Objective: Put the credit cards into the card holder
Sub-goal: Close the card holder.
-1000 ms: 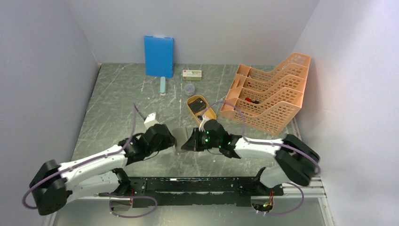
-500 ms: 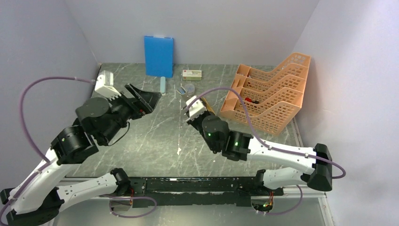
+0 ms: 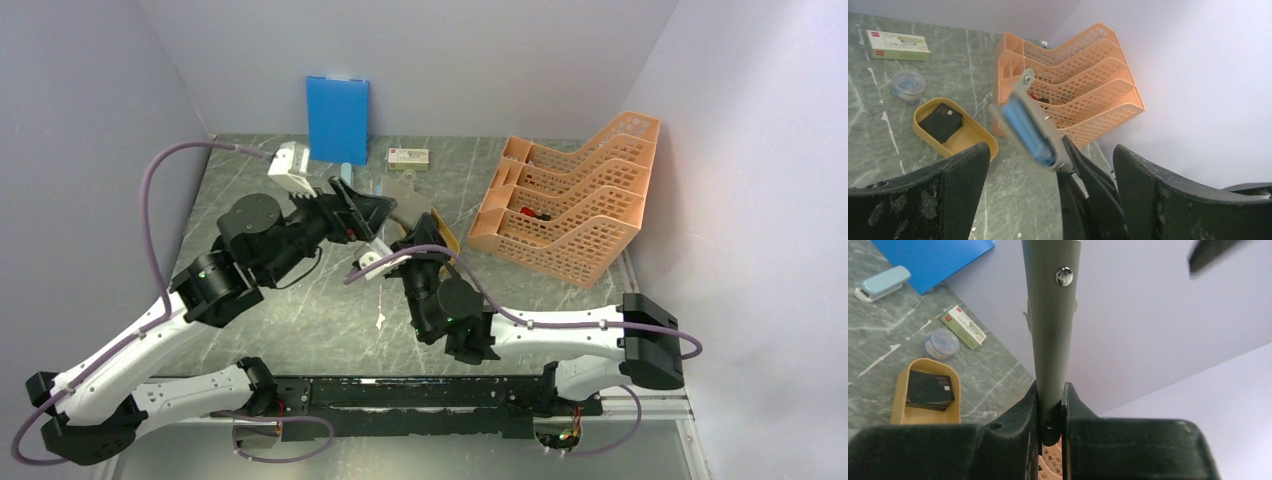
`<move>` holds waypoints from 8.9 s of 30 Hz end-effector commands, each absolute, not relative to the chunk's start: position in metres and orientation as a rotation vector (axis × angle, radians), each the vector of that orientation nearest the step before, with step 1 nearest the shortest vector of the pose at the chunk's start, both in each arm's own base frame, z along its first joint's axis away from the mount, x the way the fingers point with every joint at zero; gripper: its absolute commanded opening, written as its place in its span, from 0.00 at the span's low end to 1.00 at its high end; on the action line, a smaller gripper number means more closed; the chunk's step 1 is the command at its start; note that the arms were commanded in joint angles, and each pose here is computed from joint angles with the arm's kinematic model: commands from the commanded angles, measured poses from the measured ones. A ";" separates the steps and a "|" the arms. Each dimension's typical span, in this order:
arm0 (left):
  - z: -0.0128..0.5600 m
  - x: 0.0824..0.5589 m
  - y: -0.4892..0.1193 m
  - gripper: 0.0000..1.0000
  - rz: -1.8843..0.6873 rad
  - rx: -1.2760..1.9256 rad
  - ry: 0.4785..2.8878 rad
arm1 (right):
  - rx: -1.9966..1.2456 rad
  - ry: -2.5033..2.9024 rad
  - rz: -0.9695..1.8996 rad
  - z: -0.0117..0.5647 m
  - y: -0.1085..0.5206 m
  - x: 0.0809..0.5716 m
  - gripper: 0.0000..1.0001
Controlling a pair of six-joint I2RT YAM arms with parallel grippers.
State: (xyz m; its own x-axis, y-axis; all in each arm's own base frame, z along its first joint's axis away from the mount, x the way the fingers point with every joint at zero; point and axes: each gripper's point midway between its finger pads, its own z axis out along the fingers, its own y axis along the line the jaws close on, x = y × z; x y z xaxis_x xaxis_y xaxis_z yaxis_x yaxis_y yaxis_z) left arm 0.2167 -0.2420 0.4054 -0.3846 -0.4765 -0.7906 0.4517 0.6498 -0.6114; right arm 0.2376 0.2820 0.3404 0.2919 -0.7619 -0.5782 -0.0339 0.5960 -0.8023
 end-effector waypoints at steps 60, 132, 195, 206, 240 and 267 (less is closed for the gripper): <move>0.413 0.231 -0.222 0.05 -0.958 -0.216 1.622 | -0.961 1.319 -0.172 0.347 0.301 0.165 0.99; 0.436 0.121 -0.187 0.05 -1.190 0.189 1.639 | -0.939 1.315 1.000 0.461 0.346 0.130 0.00; 0.443 0.139 -0.196 0.05 -1.214 0.053 1.671 | -1.093 1.385 0.762 0.404 0.375 0.136 0.00; 0.443 0.136 -0.201 0.05 -1.235 0.082 1.671 | -1.096 1.392 0.761 0.402 0.379 0.134 0.00; 0.507 0.087 -0.227 0.05 -1.652 0.261 1.380 | -1.158 1.453 0.756 0.376 0.407 0.127 0.00; 0.522 0.036 -0.233 0.05 -1.744 0.634 1.237 | -1.308 1.503 0.733 0.365 0.422 0.121 0.00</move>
